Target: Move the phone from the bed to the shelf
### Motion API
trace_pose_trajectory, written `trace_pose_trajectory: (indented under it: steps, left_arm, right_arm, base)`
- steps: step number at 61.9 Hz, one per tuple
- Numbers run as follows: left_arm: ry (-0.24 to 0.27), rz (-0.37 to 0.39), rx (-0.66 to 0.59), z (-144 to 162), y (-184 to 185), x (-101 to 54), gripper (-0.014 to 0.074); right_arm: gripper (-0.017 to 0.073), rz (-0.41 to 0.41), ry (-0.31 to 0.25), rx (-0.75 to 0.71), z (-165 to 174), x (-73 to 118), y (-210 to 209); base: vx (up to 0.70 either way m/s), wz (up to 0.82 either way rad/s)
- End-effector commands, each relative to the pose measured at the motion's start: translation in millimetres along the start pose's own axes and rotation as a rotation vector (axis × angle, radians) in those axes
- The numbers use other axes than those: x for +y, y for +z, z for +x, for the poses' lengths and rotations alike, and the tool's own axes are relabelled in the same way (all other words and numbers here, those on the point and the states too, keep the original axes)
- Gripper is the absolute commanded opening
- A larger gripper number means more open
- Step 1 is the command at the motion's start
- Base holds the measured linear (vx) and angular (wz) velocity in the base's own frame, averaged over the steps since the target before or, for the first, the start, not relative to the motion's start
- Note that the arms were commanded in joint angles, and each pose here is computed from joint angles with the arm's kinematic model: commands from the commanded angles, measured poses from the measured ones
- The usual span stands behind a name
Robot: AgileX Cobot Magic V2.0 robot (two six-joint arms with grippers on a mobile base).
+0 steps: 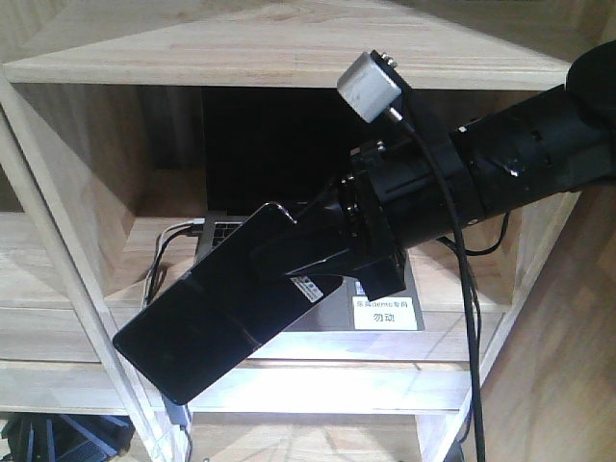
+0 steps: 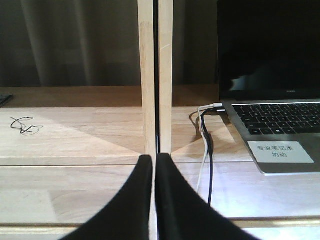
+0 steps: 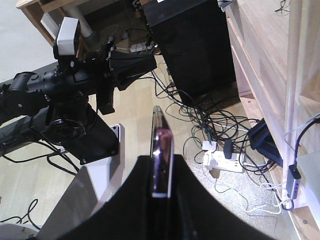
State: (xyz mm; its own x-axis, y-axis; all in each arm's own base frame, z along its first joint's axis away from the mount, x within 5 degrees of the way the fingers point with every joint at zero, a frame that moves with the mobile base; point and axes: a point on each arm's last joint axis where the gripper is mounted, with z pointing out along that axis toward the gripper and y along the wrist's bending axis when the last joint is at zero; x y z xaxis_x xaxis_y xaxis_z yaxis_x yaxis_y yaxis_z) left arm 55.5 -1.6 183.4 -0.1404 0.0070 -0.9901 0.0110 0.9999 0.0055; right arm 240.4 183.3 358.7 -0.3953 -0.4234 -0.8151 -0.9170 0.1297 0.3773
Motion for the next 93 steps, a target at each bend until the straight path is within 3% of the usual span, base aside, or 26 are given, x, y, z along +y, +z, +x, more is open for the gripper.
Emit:
trace_pose_trajectory:
  steps: [1,93]
  left_arm:
    - [-0.009,-0.006,-0.080,-6.9,-0.7,0.7,0.0001]
    - [-0.009,-0.006,-0.080,-6.9,-0.7,0.7,0.0001]
  right_arm:
    - [-0.0004,-0.085,-0.042,-0.072,-14.4,23.1,-12.0]
    - [-0.0004,-0.085,-0.042,-0.072,-14.4,23.1,-12.0]
  base:
    - [0.06,-0.01]
    - [0.05,-0.03]
